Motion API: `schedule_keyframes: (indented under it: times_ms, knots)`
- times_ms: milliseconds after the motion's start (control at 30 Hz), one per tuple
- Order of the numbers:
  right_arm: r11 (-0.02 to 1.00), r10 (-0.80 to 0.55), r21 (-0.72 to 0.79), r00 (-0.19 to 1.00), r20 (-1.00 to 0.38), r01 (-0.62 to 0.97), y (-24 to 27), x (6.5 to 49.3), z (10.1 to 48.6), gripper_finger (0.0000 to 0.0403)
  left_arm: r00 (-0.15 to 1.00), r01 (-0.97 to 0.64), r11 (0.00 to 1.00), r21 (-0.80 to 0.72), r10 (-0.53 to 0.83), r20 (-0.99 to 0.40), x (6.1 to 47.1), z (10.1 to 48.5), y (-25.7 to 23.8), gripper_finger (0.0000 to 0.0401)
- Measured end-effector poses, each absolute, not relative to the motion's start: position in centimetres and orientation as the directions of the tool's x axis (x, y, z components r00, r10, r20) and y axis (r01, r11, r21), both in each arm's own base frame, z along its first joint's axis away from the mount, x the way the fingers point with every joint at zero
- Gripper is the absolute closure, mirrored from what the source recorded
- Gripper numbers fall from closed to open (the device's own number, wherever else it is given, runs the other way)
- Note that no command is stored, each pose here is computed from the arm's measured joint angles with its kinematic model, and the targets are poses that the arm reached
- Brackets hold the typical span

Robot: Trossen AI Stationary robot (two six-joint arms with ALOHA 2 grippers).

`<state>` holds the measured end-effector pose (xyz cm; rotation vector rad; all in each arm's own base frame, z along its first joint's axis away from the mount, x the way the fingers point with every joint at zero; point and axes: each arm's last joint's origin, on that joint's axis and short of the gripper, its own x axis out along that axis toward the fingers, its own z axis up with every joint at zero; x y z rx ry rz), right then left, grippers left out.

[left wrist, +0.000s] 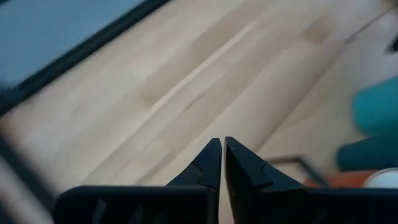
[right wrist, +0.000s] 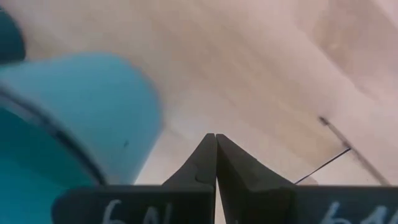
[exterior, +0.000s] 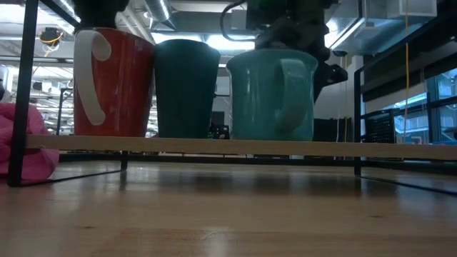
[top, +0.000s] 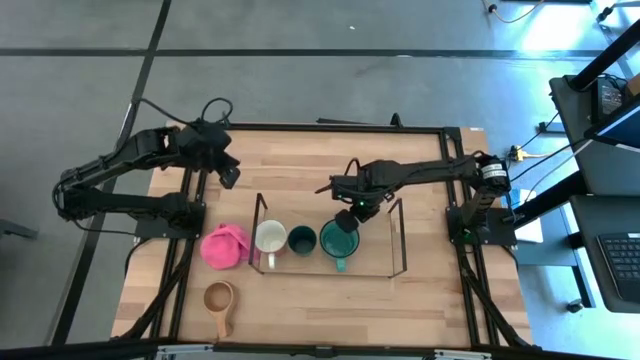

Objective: Stack small to large cups/mugs on shelf
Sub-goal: Adjust the orange mug on the shelf

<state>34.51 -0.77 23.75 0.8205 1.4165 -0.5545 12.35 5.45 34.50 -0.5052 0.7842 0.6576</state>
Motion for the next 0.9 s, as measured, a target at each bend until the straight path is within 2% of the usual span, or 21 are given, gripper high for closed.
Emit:
schedule_keyframes:
  times_ms: [100,167,367,500,733,900]
  knots:
    - [0.610,0.095,0.141,0.105,-0.990,0.780,-1.5,34.5,23.7,0.0397,0.452,-0.757,0.636,-0.148,0.347,-0.822,11.7,34.0,5.1,0.0387]
    - [0.610,0.076,0.131,0.106,-0.991,0.781,-2.0,34.5,23.7,0.0397,0.442,-0.771,0.618,-0.155,0.343,-0.829,11.5,33.6,4.7,0.0387]
    - [0.620,0.045,0.154,0.160,-0.986,0.769,-3.8,34.5,24.3,0.0397,0.568,-0.722,0.607,-0.333,0.243,-0.786,11.4,30.0,2.9,0.0387]
    - [0.611,0.014,0.169,0.203,-0.979,0.773,-5.0,34.1,25.2,0.0397,0.640,-0.687,0.563,-0.460,0.169,-0.750,11.1,27.1,1.6,0.0387]
    - [0.600,-0.027,0.187,0.253,-0.967,0.778,-6.9,32.8,27.1,0.0397,0.702,-0.620,0.538,-0.572,0.053,-0.711,10.9,25.2,-0.4,0.0387]
    - [0.591,-0.043,0.195,0.272,-0.961,0.783,-8.0,32.1,27.8,0.0397,0.719,-0.520,0.571,-0.635,-0.108,-0.687,11.8,24.3,-2.3,0.0387]
